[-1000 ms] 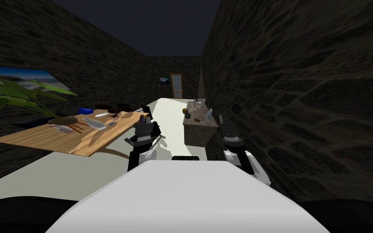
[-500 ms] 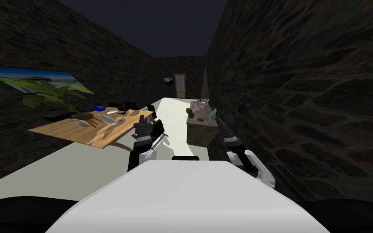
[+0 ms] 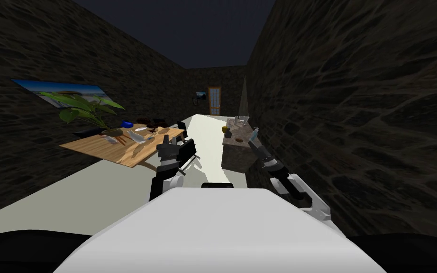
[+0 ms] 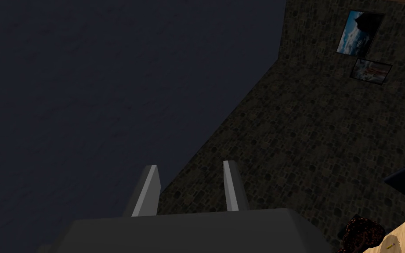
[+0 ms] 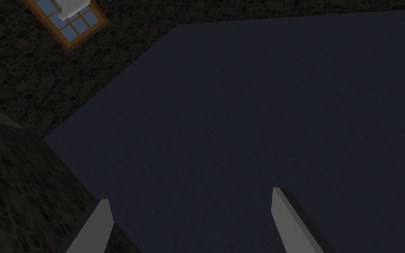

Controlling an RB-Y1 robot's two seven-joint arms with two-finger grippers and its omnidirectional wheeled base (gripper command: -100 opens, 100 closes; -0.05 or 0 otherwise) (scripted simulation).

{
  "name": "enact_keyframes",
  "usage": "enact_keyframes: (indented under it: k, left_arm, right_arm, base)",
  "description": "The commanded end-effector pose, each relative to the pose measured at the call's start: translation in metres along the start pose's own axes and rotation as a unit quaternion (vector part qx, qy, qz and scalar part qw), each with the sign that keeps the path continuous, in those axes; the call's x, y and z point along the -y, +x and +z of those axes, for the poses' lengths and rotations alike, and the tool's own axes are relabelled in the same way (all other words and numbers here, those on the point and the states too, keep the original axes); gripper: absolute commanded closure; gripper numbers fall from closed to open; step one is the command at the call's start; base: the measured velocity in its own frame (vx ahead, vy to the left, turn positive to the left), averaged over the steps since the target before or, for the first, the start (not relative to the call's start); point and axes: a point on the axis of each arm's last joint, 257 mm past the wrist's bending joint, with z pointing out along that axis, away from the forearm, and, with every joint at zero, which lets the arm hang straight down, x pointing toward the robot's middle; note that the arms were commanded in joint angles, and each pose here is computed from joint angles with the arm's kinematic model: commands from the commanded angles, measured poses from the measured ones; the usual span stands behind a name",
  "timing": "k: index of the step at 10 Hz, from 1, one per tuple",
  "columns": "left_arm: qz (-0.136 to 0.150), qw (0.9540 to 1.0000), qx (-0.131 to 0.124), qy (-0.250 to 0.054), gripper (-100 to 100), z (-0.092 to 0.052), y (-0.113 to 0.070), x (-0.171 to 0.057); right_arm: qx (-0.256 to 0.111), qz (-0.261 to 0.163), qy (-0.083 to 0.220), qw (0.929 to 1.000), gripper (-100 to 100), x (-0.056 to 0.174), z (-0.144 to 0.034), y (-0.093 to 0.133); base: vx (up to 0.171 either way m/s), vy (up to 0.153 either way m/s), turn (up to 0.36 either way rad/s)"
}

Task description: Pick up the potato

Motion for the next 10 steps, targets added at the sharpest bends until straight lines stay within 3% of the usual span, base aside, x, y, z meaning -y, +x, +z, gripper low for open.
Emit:
enact_keyframes:
  k: [1,4,5,6,7,8,9,10]
  left_arm:
    - [0.0,1.0,0.0,0.0,0,0.0,0.0,0.0]
    - [0.0,1.0,0.0,0.0,0,0.0,0.0,0.0]
    - [0.0,1.0,0.0,0.0,0,0.0,0.0,0.0]
    - [0.0,1.0,0.0,0.0,0,0.0,0.0,0.0]
    - [0.0,1.0,0.0,0.0,0,0.0,0.0,0.0]
    - [0.0,1.0,0.0,0.0,0,0.0,0.0,0.0]
    - [0.0,1.0,0.0,0.0,0,0.0,0.0,0.0]
    - [0.0,1.0,0.0,0.0,0,0.0,0.0,0.0]
  right_arm:
    - [-0.037,-0.04,0.01,0.9984,-100,0.016,-0.005,0.014]
    - [-0.08,-0.084,0.012,0.9932,-100,0.032,-0.012,0.027]
    - [-0.11,-0.117,0.022,0.9868,-100,0.049,-0.021,0.037]
    - [-0.116,-0.122,0.018,0.9856,-100,0.049,-0.021,0.037]
    - [-0.146,-0.155,0.027,0.9767,-100,0.068,-0.031,0.046]
    - [-0.151,-0.161,0.023,0.975,-100,0.068,-0.031,0.046]
    - [-0.181,-0.193,0.032,0.9637,-100,0.087,-0.042,0.053]
    - [-0.187,-0.198,0.028,0.9617,-100,0.087,-0.042,0.053]
  base:
    - [-0.019,0.082,0.143]
    - [-0.015,0.064,0.076]
    - [-0.014,0.075,0.129]
    - [-0.009,0.062,0.06]
    - [0.015,0.076,0.14]
    - [0.011,0.065,0.053]
    - [0.014,0.084,0.081]
    - [0.007,0.07,0.073]
